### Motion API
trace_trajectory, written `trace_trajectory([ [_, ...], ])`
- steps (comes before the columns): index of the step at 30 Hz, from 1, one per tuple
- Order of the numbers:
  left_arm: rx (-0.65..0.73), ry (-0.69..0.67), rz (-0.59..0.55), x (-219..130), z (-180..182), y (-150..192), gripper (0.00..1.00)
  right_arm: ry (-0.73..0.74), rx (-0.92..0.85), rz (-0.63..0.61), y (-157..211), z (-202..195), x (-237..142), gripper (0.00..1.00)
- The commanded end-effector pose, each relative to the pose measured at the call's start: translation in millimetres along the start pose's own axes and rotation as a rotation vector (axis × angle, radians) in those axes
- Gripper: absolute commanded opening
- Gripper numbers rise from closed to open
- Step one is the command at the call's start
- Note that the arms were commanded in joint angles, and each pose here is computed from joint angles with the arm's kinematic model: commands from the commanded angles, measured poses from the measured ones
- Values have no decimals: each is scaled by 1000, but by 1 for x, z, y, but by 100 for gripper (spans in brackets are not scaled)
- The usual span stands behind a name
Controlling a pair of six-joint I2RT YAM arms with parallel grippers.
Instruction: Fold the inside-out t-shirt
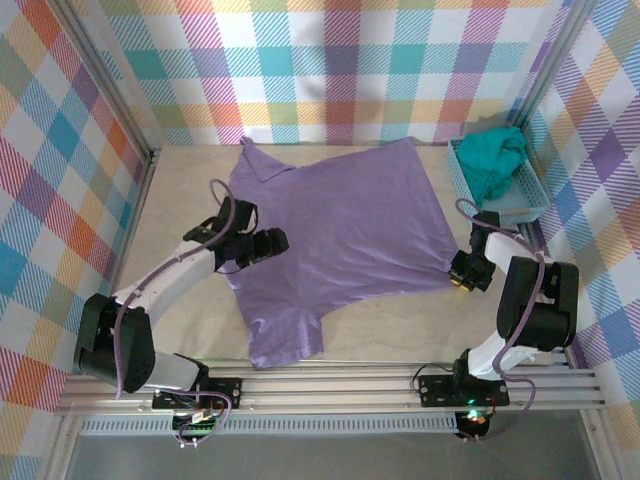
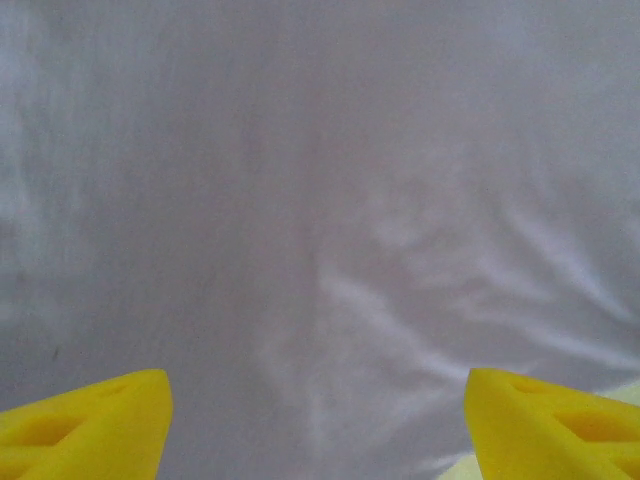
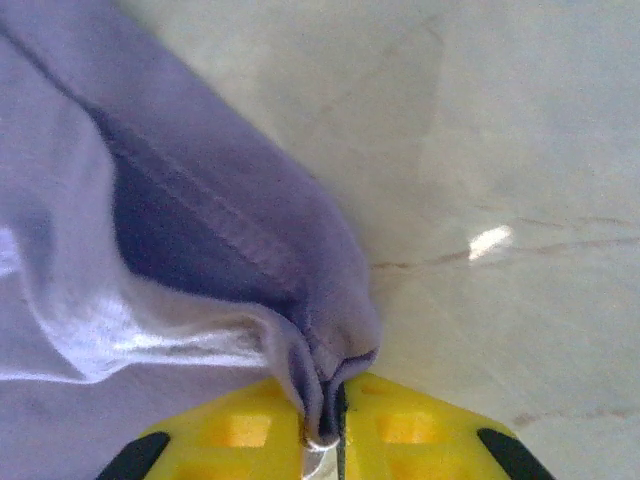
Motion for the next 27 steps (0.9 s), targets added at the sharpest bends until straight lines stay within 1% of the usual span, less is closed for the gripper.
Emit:
trace_trajectory([
  [1,8,-130,142,-15,32,54,75,-77,-9,-41,-14,15,-3,9],
  [5,-15,-249,226,-37,59,105,73,-109,-21,-71,-19,20,-9,4],
  [9,-37,-329,295,-51,82,150,70,-143,-34,-106,-23,25,-18,3],
  [11,-32,-335,327,-52,86,169,67,-155,-42,-114,-24,27,-21,3],
  [14,0,-336,386,-47,83,189,66,-171,-47,-126,-24,29,-25,3],
  [18,27,-331,435,-30,86,204,60,-192,-52,-134,-24,32,-27,3],
  [27,96,-374,482,-3,95,212,50,-200,-57,-143,-23,33,-31,2],
])
Point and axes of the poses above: each hand's point on the last joint's axis, 136 mm out from that joint toward the fingers, its own x axis out along the fingers, its own z axis along the line the jaws close on, y = z × x, the point moved 1 cm from there along -x, back along the fingers, and after that the axes turned 2 degrees about -x, right-handed, at the moved point
